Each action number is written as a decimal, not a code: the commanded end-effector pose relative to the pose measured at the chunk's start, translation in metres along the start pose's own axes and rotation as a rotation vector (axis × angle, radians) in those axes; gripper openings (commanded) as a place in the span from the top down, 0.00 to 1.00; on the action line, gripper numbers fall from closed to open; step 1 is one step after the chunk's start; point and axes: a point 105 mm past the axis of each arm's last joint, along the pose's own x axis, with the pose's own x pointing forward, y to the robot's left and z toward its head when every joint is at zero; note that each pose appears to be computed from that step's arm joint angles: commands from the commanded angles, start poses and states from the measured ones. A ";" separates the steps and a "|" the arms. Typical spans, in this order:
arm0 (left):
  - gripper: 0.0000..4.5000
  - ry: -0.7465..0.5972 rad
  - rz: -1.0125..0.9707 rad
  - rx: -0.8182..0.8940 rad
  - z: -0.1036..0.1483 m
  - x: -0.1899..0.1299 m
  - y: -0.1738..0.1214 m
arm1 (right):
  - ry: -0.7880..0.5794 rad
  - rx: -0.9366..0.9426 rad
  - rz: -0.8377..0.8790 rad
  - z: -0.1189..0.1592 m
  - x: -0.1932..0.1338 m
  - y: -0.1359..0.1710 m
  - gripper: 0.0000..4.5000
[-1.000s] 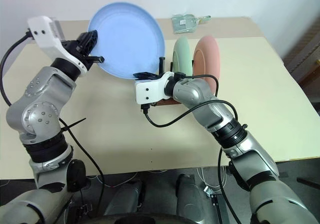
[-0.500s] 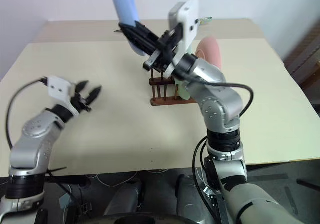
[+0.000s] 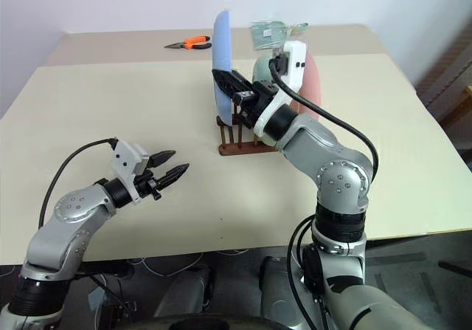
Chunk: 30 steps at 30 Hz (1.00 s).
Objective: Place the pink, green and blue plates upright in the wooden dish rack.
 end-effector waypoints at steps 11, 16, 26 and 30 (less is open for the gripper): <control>0.44 -0.023 -0.005 0.051 0.010 0.005 -0.006 | -0.062 -0.440 0.099 0.045 -0.002 0.016 0.45; 0.44 0.005 -0.012 0.070 0.004 0.006 -0.003 | -0.074 -0.637 0.103 0.085 -0.046 0.007 0.45; 0.44 0.035 0.075 0.087 -0.009 0.001 0.028 | 0.290 -0.572 -0.307 0.055 -0.195 -0.101 0.45; 0.44 0.052 0.116 0.094 -0.014 -0.009 0.041 | 0.378 -0.620 -0.394 0.032 -0.213 -0.128 0.45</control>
